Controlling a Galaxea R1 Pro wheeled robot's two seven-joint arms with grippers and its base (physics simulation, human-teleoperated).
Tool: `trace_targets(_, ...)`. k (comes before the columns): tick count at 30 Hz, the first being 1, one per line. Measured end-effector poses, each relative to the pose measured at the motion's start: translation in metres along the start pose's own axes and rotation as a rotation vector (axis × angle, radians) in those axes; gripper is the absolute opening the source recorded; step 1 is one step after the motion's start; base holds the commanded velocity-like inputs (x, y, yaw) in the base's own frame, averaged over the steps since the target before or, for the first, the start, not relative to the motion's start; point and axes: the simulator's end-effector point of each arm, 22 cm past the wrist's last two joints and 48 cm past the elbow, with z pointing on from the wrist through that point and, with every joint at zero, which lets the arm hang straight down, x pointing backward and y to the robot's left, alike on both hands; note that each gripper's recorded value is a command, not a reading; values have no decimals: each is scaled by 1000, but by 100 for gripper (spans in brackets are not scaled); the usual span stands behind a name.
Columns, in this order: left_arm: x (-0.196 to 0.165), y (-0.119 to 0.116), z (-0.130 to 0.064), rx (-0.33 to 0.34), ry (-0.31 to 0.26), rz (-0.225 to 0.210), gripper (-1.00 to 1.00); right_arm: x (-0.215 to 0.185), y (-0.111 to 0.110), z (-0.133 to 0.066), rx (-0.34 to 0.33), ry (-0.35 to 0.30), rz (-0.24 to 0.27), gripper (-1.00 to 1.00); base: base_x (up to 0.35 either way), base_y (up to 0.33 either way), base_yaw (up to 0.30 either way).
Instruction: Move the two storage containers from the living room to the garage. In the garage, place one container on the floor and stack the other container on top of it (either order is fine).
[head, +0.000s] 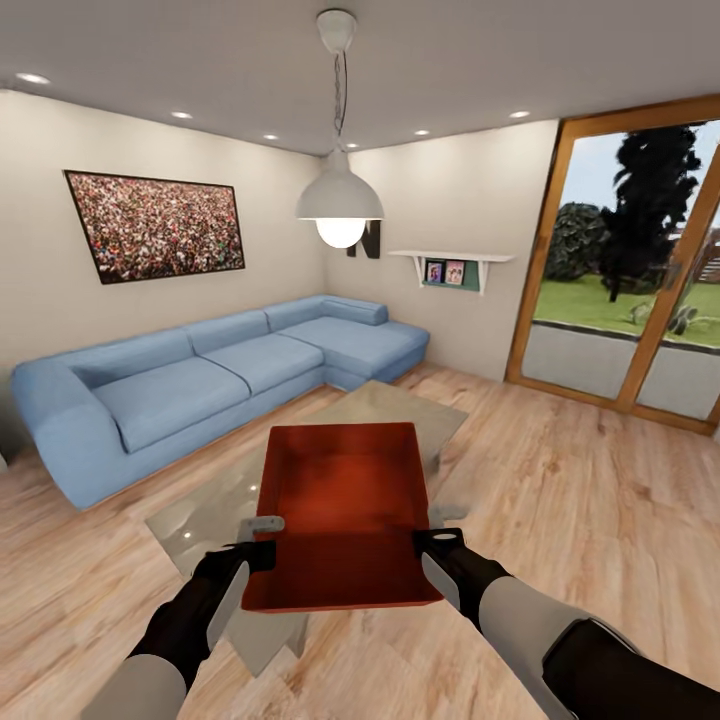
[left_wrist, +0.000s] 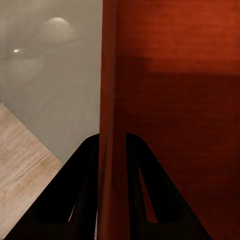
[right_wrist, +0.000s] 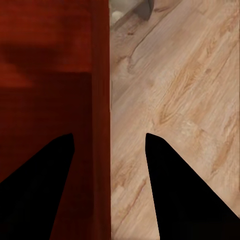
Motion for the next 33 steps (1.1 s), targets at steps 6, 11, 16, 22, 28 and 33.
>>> trace_targets(6,1,0,1,0,2,0,-100,1,0,1,0,2,0,-100,0,0,295)
trace_targets(11,2,0,1,0,4,0,-100,2,0,1,0,4,-1,-100,0,0,295)
trace_targets(16,3,0,2,0,6,0,-100,3,1,2,-1,6,-1,-100,0,0,295)
trace_targets(22,4,0,3,-1,9,0,-100,4,1,3,-1,9,-1,-100,0,0,295)
trace_targets(28,5,0,4,-1,11,0,-100,6,1,4,-1,11,-1,-100,0,0,295)
trace_targets(33,6,0,4,-1,13,0,-100,7,1,4,-1,13,-2,-100,0,0,295)
